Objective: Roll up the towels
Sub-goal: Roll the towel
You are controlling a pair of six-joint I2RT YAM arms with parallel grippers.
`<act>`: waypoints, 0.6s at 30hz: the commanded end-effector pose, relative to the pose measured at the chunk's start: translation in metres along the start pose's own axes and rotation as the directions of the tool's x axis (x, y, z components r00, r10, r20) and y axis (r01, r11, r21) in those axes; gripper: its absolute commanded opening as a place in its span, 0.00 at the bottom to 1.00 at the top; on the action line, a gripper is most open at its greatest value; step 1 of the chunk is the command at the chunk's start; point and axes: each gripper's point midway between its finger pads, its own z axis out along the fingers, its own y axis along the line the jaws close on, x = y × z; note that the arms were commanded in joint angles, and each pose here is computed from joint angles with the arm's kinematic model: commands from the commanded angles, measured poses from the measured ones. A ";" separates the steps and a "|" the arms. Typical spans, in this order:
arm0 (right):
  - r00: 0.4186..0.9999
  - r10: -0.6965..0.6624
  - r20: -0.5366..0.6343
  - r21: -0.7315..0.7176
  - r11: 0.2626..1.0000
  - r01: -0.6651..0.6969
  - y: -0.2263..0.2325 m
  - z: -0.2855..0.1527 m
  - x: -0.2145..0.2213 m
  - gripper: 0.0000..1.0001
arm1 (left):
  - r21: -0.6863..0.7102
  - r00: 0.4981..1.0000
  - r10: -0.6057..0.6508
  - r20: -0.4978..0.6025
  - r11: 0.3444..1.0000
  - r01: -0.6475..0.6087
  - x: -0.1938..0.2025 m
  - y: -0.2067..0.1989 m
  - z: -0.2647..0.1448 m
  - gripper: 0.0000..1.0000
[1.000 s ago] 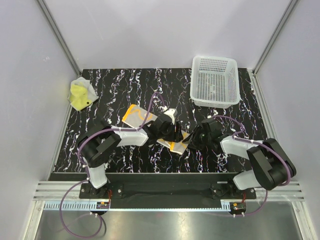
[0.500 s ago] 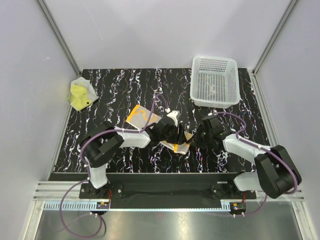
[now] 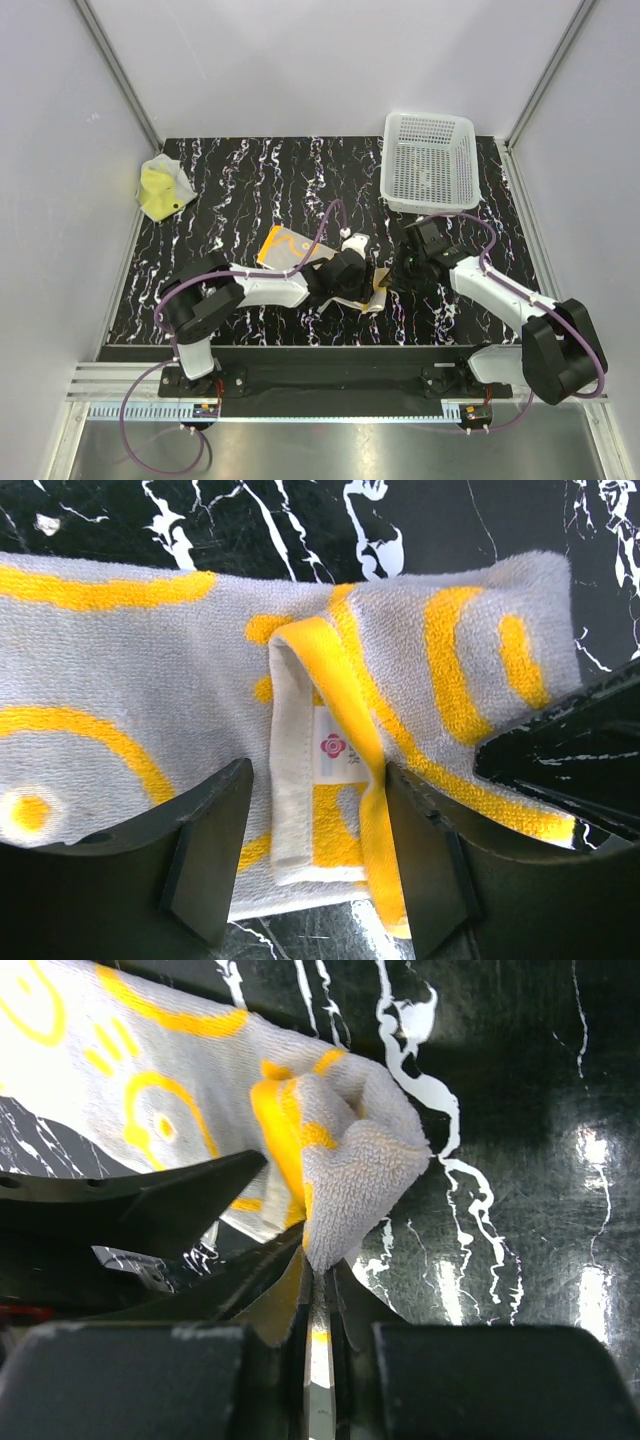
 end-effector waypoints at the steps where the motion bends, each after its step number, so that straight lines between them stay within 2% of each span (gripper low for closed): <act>1: 0.998 -0.033 0.054 -0.060 0.998 0.036 0.028 -0.010 -0.020 0.11 | -0.082 0.998 0.037 -0.046 0.996 -0.040 0.015 0.018 -0.004 0.61; 6: 0.998 -0.046 0.040 -0.077 0.996 0.049 0.042 -0.004 -0.019 0.21 | -0.051 0.998 0.023 -0.051 0.998 -0.026 0.018 0.012 -0.001 0.61; 11: 0.999 -0.052 0.005 -0.079 0.995 0.053 0.050 0.016 -0.008 0.40 | -0.028 0.999 0.017 -0.051 0.999 -0.018 0.020 0.009 0.000 0.61; 18: 0.998 -0.054 -0.015 -0.072 0.996 0.053 0.061 0.035 0.001 0.52 | -0.041 0.998 0.006 -0.057 0.999 -0.008 0.024 0.014 -0.004 0.61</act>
